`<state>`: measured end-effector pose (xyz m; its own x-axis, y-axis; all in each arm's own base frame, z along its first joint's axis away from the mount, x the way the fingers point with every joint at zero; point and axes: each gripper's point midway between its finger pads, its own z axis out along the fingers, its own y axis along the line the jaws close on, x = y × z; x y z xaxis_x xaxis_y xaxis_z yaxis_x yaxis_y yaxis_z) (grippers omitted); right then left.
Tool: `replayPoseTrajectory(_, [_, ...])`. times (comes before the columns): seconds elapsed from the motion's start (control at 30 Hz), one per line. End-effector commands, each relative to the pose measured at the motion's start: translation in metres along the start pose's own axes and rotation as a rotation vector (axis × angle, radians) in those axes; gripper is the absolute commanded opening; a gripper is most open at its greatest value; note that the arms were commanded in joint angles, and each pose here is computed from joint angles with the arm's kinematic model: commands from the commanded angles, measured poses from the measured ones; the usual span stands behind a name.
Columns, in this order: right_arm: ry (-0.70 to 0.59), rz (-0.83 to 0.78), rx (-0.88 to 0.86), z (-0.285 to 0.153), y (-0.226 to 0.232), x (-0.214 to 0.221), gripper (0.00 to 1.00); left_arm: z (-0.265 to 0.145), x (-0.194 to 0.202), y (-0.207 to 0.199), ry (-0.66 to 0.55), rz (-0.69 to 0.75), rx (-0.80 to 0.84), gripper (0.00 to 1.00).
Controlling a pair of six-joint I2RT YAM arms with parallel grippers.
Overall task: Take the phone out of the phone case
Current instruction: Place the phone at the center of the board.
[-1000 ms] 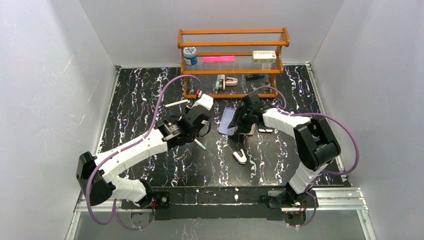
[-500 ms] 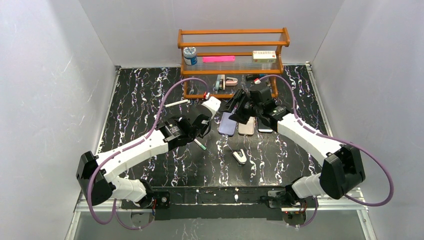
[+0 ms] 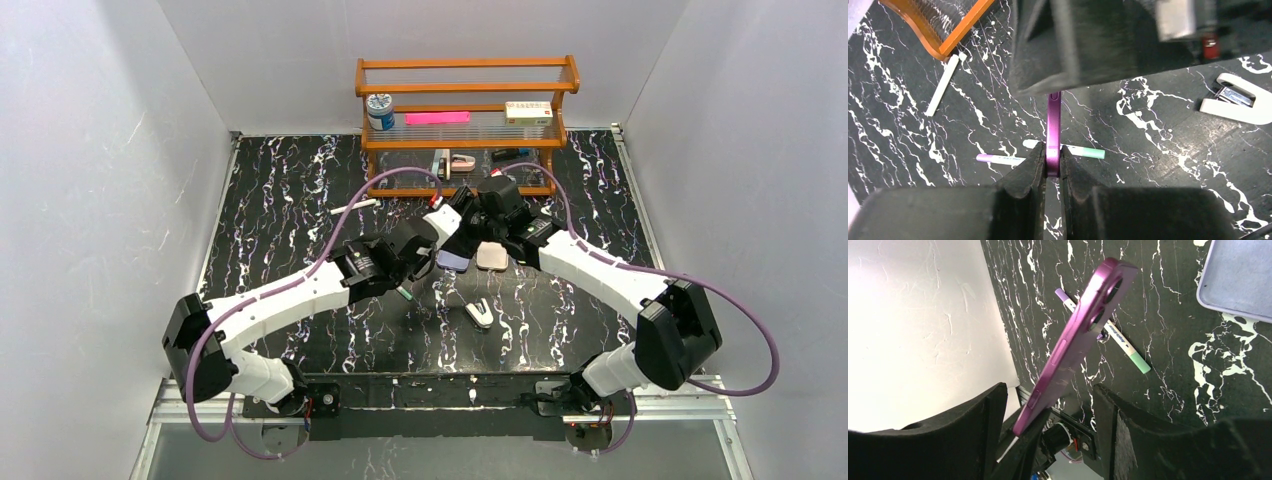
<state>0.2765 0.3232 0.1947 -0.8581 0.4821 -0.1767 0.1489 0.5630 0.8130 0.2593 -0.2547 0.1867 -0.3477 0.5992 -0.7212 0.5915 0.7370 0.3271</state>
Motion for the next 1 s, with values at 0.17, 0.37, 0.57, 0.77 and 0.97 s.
replayPoseTrajectory(0.17, [-0.007,0.084,0.031,0.012,0.007,-0.001,0.62,-0.008,-0.026,0.007,-0.079,0.099,-0.115,0.0])
replayPoseTrajectory(0.37, [0.014,0.107,0.059,0.017,0.0,0.003,0.46,-0.008,-0.027,-0.004,-0.095,0.183,-0.137,0.0])
replayPoseTrajectory(0.57, [0.008,0.079,0.069,0.018,0.0,0.0,0.24,-0.007,-0.023,-0.012,-0.082,0.246,-0.154,0.0])
replayPoseTrajectory(0.77, [-0.015,-0.017,0.055,0.014,0.001,-0.015,0.01,-0.009,-0.026,-0.021,-0.119,0.186,-0.102,0.24])
replayPoseTrajectory(0.97, [-0.051,-0.136,0.01,0.0,-0.003,-0.043,0.01,-0.012,-0.025,-0.024,-0.147,0.103,-0.084,0.55])
